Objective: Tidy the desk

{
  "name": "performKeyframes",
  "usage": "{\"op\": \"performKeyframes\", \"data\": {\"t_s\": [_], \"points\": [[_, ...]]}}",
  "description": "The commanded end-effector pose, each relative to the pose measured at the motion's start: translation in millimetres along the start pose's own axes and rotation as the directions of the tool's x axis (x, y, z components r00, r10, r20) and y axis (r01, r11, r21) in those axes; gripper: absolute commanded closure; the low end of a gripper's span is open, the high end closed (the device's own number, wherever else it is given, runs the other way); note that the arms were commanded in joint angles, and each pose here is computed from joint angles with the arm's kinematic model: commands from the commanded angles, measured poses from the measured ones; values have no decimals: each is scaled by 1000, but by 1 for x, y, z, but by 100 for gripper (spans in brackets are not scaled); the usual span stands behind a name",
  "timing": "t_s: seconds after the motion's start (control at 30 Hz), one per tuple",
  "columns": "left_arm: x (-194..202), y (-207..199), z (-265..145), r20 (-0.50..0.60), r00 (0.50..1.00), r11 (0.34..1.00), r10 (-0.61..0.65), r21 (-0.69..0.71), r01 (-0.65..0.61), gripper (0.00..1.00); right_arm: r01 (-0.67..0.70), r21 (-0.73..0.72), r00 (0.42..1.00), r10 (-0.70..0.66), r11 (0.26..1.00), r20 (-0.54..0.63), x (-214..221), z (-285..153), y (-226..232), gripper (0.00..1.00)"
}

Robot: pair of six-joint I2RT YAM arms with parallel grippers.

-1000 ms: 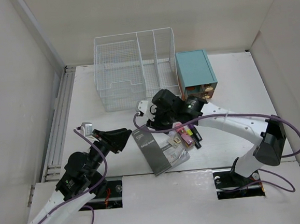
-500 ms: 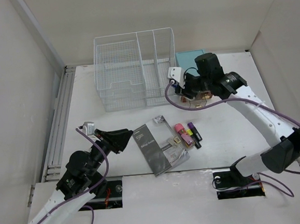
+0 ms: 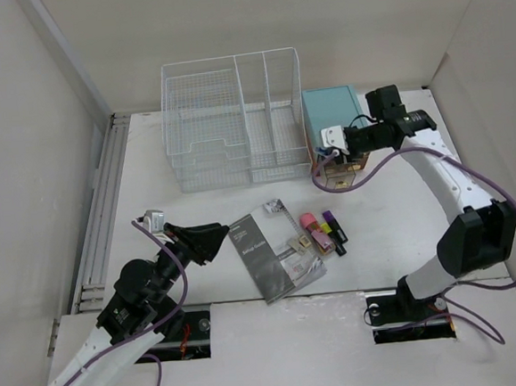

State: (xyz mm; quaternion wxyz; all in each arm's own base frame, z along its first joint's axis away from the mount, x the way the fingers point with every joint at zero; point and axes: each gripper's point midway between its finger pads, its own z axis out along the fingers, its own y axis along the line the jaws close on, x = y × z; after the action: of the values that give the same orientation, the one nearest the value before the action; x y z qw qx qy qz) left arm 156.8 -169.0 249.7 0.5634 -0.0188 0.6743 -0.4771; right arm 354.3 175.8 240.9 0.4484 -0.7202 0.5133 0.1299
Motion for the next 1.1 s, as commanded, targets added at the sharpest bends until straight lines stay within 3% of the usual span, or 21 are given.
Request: {"op": "performKeyframes", "data": {"t_s": [0.0, 0.07, 0.1, 0.13, 0.2, 0.67, 0.7, 0.83, 0.87, 0.9, 1.07], "points": [[-5, -9, 2, 13, 1000, 999, -2, 35, 2, 63, 138, -71, 984, -129, 988, 126, -6, 5, 9, 100], [-7, -11, 2, 20, 1000, 999, -3, 41, 3, 63, 125, -131, 981, -103, 983, 162, -5, 6, 21, 100], [-7, -11, 2, 20, 1000, 999, -3, 41, 3, 63, 204, -131, 967, -179, 970, 181, -2, 4, 18, 100], [-2, -9, 3, 7, 1000, 999, -2, 42, 2, 63, 161, -194, 971, -120, 968, 207, 6, 6, 33, 100], [-2, -9, 3, 7, 1000, 999, -2, 42, 2, 63, 202, -227, 959, -145, 953, 243, 12, 9, 39, 100], [-1, -7, -1, 8, 1000, 999, -11, 43, 11, 63, 308, -144, 926, -261, 940, 274, 40, 17, 24, 99], [-1, -7, -1, 8, 1000, 999, -11, 43, 11, 63, 301, -159, 930, -253, 940, 267, 43, 18, 28, 95], [-1, -7, -1, 8, 1000, 999, -11, 43, 11, 63, 310, -160, 930, -264, 937, 256, 46, 18, 27, 62], [-1, -7, -1, 8, 1000, 999, -11, 43, 11, 63, 326, -146, 925, -284, 934, 252, 43, 16, 24, 52], [-1, -7, -1, 8, 1000, 999, -11, 43, 11, 63, 328, -154, 927, -287, 932, 241, 45, 16, 25, 35], [4, -3, 1, -6, 1000, 999, -9, 31, 9, 63, 363, -91, 918, -339, 927, 208, 30, 1, 17, 30]]}}
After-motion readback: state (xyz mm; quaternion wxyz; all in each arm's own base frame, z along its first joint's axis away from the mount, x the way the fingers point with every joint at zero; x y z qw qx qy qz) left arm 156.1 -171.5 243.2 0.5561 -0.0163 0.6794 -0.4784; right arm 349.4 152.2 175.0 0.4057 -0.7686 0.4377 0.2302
